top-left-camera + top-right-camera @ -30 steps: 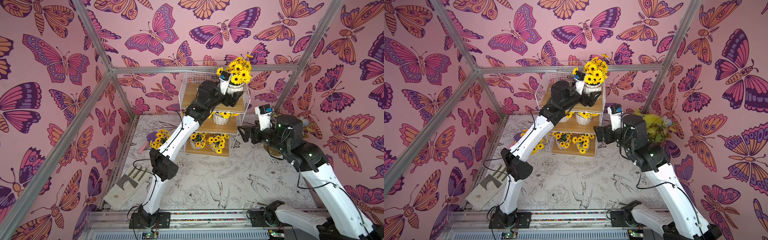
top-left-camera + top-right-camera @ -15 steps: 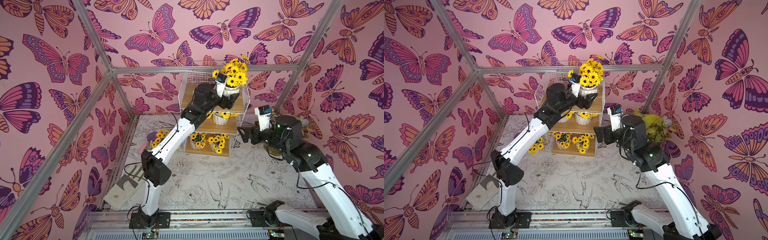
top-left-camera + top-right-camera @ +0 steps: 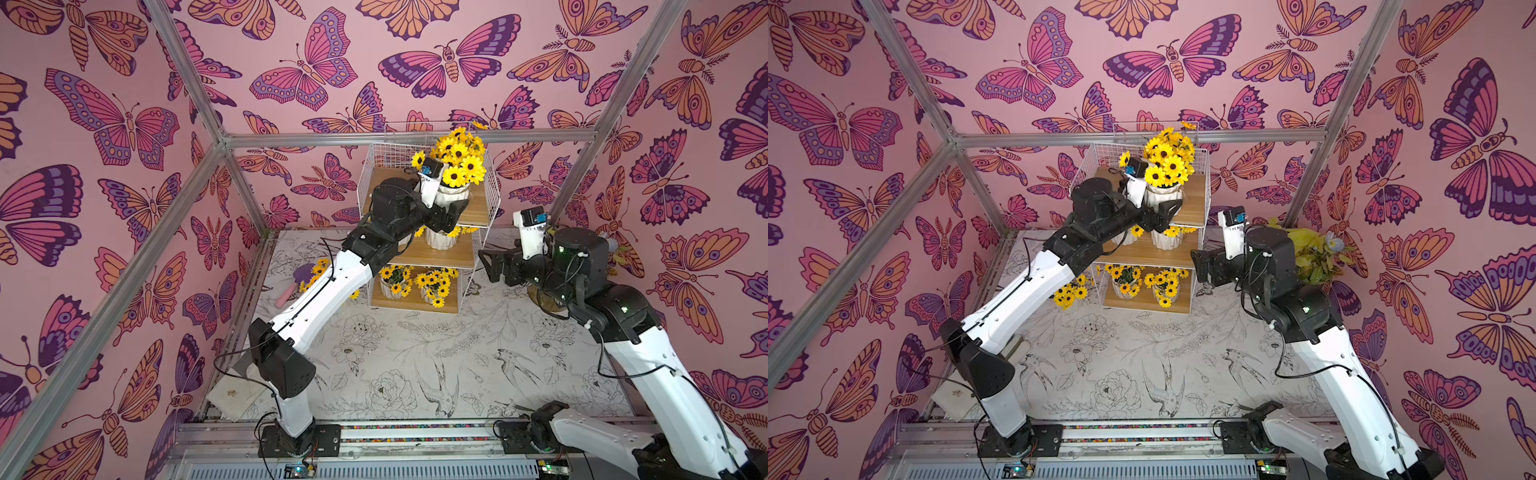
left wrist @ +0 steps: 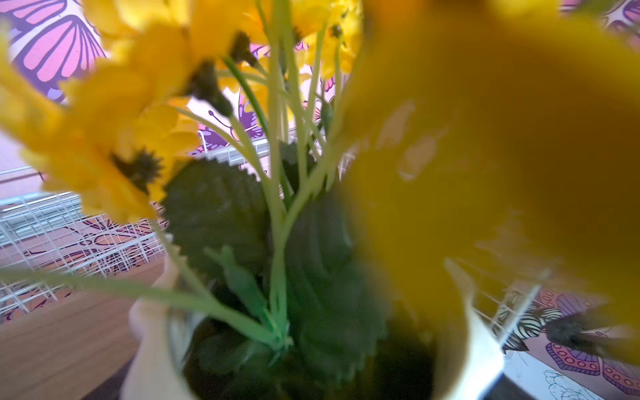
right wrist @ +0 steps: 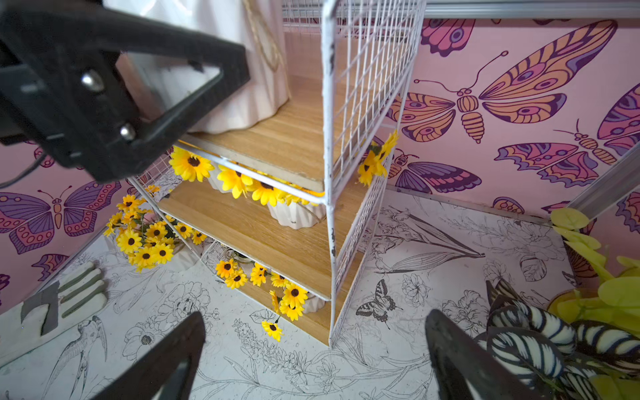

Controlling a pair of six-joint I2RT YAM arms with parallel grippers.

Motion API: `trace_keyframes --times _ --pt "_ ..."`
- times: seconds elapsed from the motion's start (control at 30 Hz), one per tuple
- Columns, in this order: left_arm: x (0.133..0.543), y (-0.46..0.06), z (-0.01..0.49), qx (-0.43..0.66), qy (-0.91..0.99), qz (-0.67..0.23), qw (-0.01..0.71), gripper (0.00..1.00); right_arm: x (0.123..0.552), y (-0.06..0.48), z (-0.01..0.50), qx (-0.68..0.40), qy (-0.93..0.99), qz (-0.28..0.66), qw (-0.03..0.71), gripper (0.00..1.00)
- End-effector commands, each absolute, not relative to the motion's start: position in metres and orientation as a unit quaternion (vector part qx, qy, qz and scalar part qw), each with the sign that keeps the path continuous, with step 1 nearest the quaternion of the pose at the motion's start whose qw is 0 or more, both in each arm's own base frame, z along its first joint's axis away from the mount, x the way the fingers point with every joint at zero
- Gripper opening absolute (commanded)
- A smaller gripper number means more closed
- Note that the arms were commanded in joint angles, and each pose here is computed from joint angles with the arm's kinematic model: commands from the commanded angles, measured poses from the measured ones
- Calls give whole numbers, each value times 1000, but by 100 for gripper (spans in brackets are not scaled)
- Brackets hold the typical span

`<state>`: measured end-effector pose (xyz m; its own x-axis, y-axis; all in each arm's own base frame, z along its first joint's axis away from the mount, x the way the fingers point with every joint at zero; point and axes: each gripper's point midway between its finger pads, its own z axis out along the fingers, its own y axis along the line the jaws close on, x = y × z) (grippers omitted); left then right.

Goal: Take the sunflower pots off the shelves
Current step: Pick up the sunflower pot from the shelf.

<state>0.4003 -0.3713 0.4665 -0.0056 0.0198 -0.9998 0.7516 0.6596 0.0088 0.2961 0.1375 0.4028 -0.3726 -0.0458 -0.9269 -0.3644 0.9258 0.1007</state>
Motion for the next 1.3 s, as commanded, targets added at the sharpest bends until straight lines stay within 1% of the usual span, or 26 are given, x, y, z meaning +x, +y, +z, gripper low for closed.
trace_keyframes --times 0.0,0.4,0.5,0.63,0.87,0.93,1.07,1.27 --pt "373 -359 506 288 605 -296 681 69 283 127 412 -127 815 130 550 99" --pt "292 -345 502 294 581 -338 680 68 255 95 422 -90 834 94 536 99" --pt "274 -346 491 301 582 -347 671 68 249 87 421 -80 843 83 526 99" --pt "257 -352 466 311 590 -354 656 68 239 84 411 -73 865 81 490 99" --pt "252 -367 399 305 616 -369 626 68 210 78 377 -40 901 103 420 99" --pt "253 -376 378 308 624 -367 617 68 200 72 370 -24 906 105 410 99" --pt "257 -393 342 310 634 -372 603 68 183 52 373 17 899 94 427 99" --pt "260 -422 289 320 638 -381 587 67 170 31 402 61 859 105 497 99"
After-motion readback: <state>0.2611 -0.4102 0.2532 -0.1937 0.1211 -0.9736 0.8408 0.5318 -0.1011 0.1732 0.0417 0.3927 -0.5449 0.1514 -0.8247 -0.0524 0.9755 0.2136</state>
